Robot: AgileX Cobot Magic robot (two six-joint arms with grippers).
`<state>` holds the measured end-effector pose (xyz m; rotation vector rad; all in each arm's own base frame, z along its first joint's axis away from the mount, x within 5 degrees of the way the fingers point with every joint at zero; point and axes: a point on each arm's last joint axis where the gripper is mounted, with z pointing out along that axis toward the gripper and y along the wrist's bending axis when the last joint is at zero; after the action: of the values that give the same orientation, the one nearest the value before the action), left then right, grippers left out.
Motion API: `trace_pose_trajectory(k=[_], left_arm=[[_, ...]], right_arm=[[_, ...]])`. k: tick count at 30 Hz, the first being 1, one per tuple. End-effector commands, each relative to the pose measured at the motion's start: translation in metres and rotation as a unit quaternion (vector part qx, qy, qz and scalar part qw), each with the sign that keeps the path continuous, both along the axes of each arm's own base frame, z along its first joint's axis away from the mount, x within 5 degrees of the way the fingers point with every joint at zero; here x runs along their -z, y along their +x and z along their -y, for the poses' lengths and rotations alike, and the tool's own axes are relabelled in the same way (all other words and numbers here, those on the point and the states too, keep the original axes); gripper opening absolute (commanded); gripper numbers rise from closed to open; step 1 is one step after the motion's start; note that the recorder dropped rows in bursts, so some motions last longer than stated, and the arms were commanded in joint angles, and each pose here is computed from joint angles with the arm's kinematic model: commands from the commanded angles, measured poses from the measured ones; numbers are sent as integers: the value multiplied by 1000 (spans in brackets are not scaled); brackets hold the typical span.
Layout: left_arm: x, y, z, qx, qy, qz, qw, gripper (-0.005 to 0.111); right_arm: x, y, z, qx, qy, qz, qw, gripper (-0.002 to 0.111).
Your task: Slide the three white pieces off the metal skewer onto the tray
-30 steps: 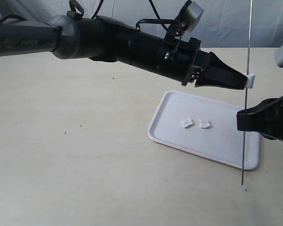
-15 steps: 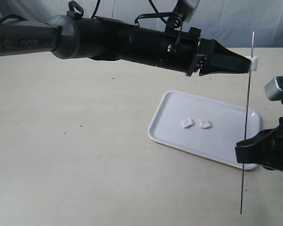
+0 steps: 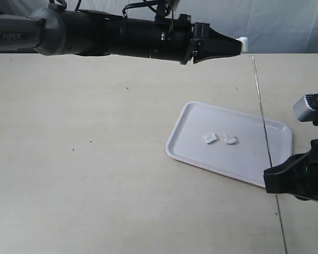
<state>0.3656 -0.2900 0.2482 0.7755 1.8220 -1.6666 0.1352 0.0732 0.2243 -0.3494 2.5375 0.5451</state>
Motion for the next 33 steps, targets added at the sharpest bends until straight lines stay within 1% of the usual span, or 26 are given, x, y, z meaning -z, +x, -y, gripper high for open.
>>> trace_pose_trajectory(k=[1, 3, 5, 8, 9, 10, 12, 14, 15, 16, 17, 19, 20, 22, 24, 27, 29, 33], left_arm=[[-7, 6, -8, -17, -9, 5, 1000, 0], [-7, 9, -10, -27, -5, 5, 1000, 0], [-1, 10, -11, -30, 24, 5, 999, 0], [15, 6, -10, -21, 116, 19, 993, 0], [20, 5, -9, -20, 142, 18, 989, 0], [26, 4, -9, -22, 181, 24, 983, 0], [35, 1, -6, -25, 226, 18, 974, 0], [45, -2, -3, -22, 257, 13, 966, 0], [59, -5, 2, -15, 281, 1, 960, 0], [65, -6, 4, -10, 285, -3, 958, 0], [79, -6, 10, -14, 293, -18, 956, 0], [95, -7, 18, -25, 298, -29, 954, 0], [98, -7, 19, -25, 298, -32, 954, 0], [115, -8, 21, -22, 315, -47, 948, 0], [122, -7, 21, -32, 322, -55, 944, 0], [121, -4, 21, -37, 325, -41, 944, 0], [121, -3, 21, -43, 326, -39, 944, 8], [121, -3, 21, -43, 327, -38, 943, 30]], right_arm=[[2, -1, 0, -8, -5, -4, 1000, -1], [2, -1, 0, -8, -6, -3, 1000, -1], [1, 0, 0, -6, -8, 5, 1000, -1], [0, 3, 2, 2, -13, 21, 1000, -1], [0, 4, 2, 6, -12, 23, 1000, -1], [-1, 5, 3, 13, -15, 26, 999, -1], [0, 8, 5, 35, -17, 24, 999, -1], [0, 11, 8, 45, -29, 26, 998, -1], [0, 14, 10, 44, -43, 14, 998, -1], [0, 16, 9, 41, -49, 10, 998, -1], [-3, 21, 8, 37, -55, 7, 998, -1], [-10, 30, 5, 37, -53, 11, 998, -1], [-13, 33, 4, 36, -53, 15, 998, -1], [-16, 46, 5, 43, -69, 9, 997, -1], [-14, 58, 9, 46, -98, -5, 994, -1], [-13, 75, 13, 61, -107, -18, 992, -1], [-10, 86, 14, 65, -112, -32, 991, -1], [-4, 101, 11, 61, -119, -51, 990, -1]])
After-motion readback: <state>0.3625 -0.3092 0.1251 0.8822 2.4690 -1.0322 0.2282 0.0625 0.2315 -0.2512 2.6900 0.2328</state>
